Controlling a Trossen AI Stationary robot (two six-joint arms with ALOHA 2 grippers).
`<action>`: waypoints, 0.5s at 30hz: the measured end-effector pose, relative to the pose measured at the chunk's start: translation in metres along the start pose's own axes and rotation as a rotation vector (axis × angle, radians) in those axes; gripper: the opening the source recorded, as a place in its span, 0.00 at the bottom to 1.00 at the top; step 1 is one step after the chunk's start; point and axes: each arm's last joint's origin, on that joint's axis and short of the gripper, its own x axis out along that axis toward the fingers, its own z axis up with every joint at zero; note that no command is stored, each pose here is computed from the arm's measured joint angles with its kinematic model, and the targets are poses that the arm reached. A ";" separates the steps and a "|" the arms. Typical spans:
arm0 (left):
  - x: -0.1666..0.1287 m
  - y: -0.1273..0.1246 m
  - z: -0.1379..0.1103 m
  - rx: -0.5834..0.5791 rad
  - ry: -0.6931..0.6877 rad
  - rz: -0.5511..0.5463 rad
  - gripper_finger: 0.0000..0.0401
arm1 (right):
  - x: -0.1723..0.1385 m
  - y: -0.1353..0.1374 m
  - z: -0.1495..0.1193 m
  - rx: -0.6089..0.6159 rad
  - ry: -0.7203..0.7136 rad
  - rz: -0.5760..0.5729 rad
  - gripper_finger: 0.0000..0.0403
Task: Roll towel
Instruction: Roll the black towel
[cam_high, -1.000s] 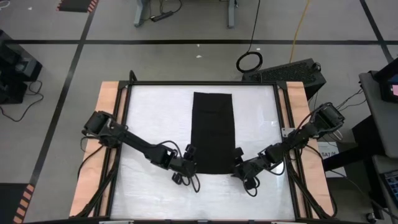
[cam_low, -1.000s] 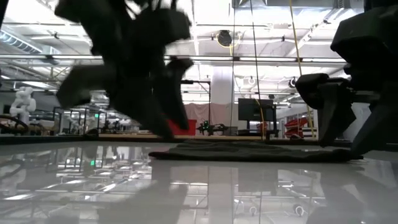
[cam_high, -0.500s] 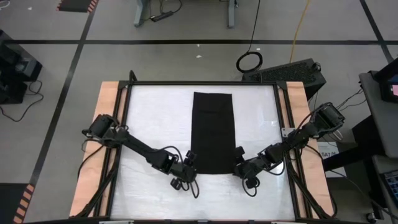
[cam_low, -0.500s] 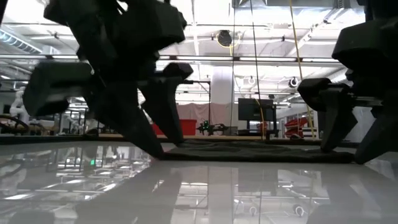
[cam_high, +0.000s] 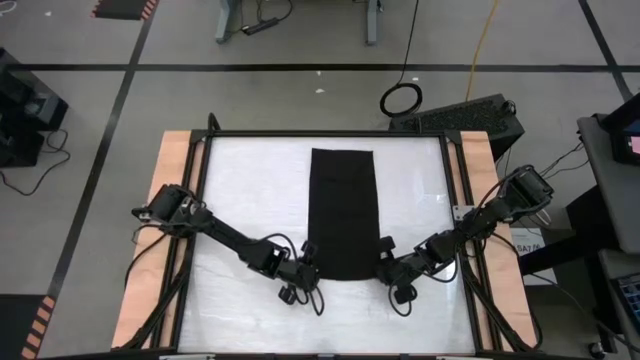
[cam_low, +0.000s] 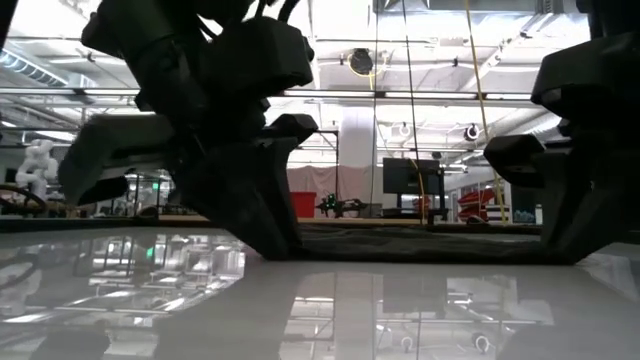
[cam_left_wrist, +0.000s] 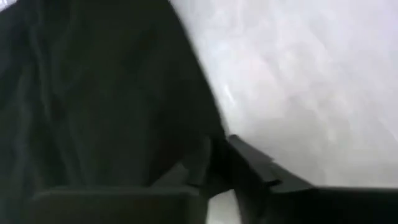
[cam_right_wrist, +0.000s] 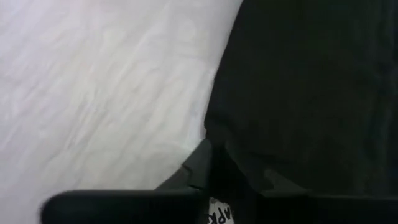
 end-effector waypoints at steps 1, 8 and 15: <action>0.000 0.001 0.000 -0.001 0.003 0.001 0.07 | 0.000 0.000 0.000 0.002 0.000 -0.002 0.02; 0.001 0.002 -0.002 -0.036 0.009 0.000 0.01 | 0.000 0.001 0.001 0.097 -0.012 0.003 0.01; -0.011 0.004 0.004 -0.217 -0.030 -0.104 0.01 | 0.000 0.006 0.007 0.246 -0.063 0.107 0.00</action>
